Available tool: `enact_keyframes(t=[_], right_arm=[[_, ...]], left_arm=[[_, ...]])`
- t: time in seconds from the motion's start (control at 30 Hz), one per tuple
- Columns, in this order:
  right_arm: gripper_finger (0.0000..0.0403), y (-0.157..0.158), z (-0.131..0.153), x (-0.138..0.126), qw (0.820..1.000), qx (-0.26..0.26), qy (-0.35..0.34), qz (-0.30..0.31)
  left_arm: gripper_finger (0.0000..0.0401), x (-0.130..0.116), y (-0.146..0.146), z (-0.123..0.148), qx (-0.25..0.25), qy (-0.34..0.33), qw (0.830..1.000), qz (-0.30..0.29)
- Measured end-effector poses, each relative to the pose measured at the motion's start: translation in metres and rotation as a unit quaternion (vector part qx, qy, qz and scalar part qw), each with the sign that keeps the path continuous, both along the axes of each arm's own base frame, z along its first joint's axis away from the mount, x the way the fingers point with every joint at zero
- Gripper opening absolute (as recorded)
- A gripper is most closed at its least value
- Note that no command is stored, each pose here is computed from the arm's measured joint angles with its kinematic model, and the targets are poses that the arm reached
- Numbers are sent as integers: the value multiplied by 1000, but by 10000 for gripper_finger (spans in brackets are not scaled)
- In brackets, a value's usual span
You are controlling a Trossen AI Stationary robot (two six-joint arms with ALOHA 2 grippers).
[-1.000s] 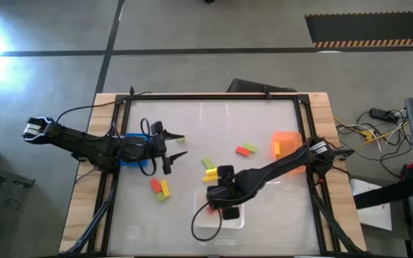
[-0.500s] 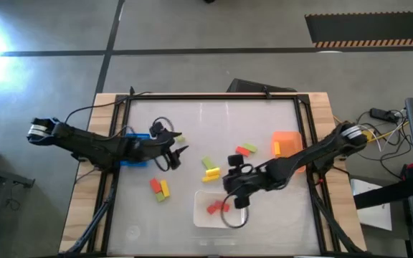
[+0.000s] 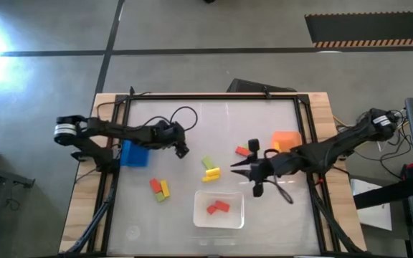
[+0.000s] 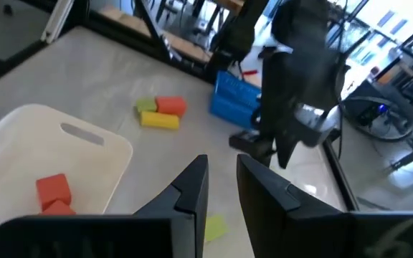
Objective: Sort & place blocks by color
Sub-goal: Put the green block into the blue bin
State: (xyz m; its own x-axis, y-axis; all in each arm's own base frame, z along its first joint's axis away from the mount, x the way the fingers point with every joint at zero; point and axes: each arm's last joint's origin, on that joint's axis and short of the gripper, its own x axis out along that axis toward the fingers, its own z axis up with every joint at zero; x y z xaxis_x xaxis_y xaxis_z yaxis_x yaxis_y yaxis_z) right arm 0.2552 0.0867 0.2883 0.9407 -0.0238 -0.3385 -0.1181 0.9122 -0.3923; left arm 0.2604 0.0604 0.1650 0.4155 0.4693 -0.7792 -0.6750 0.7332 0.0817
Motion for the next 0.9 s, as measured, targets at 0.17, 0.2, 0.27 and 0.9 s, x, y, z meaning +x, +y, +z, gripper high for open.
enact_keyframes(t=[0.17,0.2,0.27,0.9], right_arm=[[62,-5,1,-12,1000,-4,-10,3],[61,-5,1,-14,1000,-6,-12,4],[61,-6,3,-15,1000,-14,-16,7],[61,-11,11,-30,993,-91,-58,39]], left_arm=[[255,2,11,-14,-6,27,999,19],[255,3,12,-16,-7,32,999,21],[255,3,13,-21,-9,42,999,22],[119,6,13,-26,-24,27,998,52]])
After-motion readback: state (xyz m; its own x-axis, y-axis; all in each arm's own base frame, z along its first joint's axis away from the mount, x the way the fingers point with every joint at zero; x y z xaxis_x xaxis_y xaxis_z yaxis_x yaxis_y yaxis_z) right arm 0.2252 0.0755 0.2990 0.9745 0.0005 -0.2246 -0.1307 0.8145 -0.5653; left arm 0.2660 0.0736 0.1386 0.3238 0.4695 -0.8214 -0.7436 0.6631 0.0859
